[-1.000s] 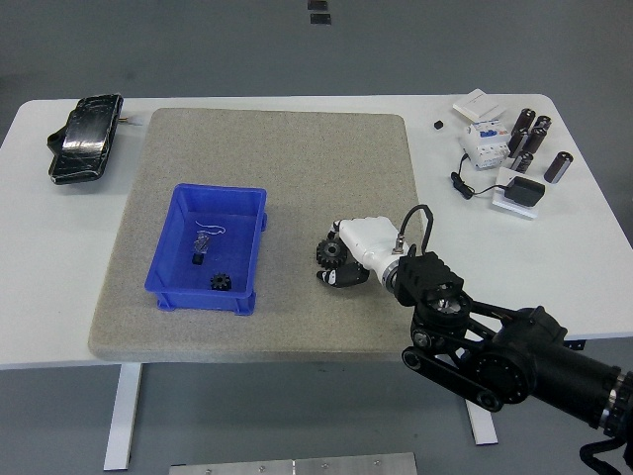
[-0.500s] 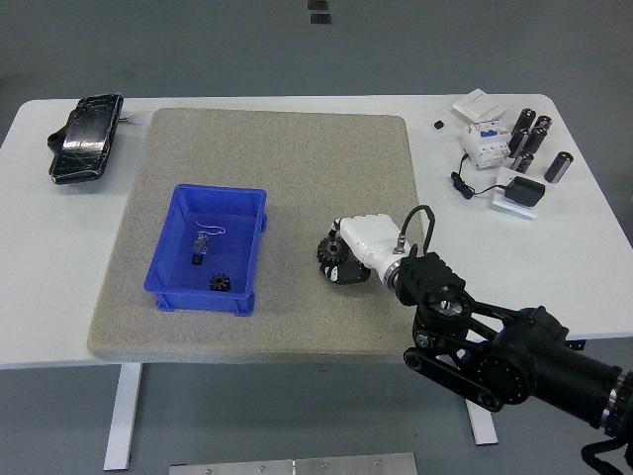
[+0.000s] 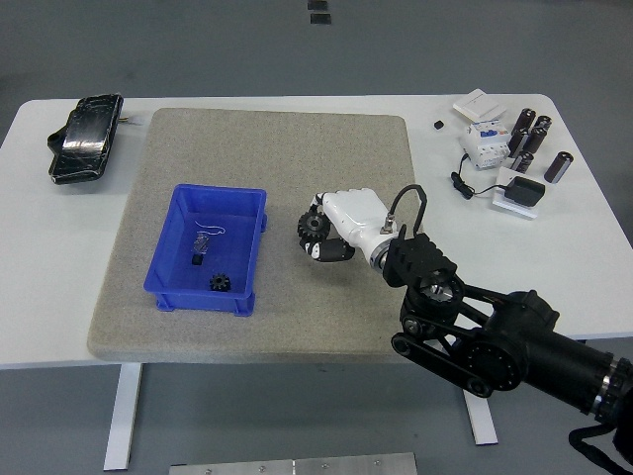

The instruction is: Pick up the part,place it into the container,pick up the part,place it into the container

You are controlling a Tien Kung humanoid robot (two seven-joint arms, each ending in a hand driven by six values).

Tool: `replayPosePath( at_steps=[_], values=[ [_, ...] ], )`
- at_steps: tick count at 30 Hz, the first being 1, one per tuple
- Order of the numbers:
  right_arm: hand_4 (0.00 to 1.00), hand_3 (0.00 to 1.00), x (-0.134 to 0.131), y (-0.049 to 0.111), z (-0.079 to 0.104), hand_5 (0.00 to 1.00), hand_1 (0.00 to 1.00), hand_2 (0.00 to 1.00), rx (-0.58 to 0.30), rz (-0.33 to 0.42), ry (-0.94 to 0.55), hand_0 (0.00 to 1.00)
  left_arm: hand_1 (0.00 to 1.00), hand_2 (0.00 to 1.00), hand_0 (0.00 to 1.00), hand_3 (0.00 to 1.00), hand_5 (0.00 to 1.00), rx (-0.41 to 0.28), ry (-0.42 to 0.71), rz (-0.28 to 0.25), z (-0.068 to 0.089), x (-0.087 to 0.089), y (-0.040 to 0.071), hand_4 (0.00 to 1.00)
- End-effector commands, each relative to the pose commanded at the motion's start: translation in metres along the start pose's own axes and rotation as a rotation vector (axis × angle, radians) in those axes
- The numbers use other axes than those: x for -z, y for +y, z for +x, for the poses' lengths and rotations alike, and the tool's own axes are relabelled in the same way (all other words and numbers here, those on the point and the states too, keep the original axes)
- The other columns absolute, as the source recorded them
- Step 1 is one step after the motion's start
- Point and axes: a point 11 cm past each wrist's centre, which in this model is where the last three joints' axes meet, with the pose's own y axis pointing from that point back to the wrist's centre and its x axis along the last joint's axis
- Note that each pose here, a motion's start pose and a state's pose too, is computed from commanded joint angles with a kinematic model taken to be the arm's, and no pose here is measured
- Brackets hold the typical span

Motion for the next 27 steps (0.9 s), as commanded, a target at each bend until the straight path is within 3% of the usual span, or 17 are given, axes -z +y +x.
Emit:
replayPosePath(
  at_steps=[9,10,13,15,16,21,22,27],
  values=[
    [0.646,0.616,0.078,0.005,0.017,0.359,0.425,0.487,-0.062,0.228,-0.086,0.453,0.600,0.593,0.667,0.586,0.554,-0.001,-0.002,0.003,0.000,0.001,0.000,0.676],
    [0.672,0.648,0.083,0.006,0.017,0.396,0.505,0.598,-0.064,0.244,-0.092,0.534,0.600,0.593,0.667,0.587,0.555,-0.001,-0.002,0.004,0.000,0.001,0.000,0.681],
    [0.672,0.648,0.097,0.008,0.013,0.396,0.505,0.598,-0.058,0.286,-0.108,0.534,0.600,0.593,0.667,0.587,0.555,-0.002,-0.003,0.003,0.001,0.001,0.000,0.681],
    [0.672,0.648,0.102,0.010,0.008,0.396,0.505,0.598,-0.046,0.297,-0.111,0.534,0.600,0.593,0.667,0.587,0.555,-0.002,-0.004,0.003,0.001,0.000,0.000,0.681],
    [0.684,0.683,0.102,0.010,0.005,0.420,0.658,0.723,-0.039,0.298,-0.108,0.653,0.600,0.594,0.667,0.589,0.556,-0.002,-0.004,0.002,0.001,0.000,0.000,0.683],
    [0.684,0.683,0.099,0.010,-0.003,0.420,0.658,0.723,-0.018,0.288,-0.082,0.653,0.600,0.594,0.667,0.589,0.556,-0.002,-0.001,-0.005,0.002,-0.004,0.001,0.683],
    [0.740,0.835,0.098,0.009,-0.004,0.478,0.849,0.903,-0.019,0.283,-0.079,0.793,0.600,0.594,0.667,0.589,0.559,-0.001,-0.002,-0.007,0.002,-0.005,0.001,0.685],
    [0.740,0.835,0.089,0.004,-0.003,0.478,0.849,0.903,-0.027,0.255,-0.067,0.793,0.600,0.594,0.667,0.589,0.559,-0.001,-0.002,-0.006,0.001,-0.005,0.001,0.685]
  ],
)
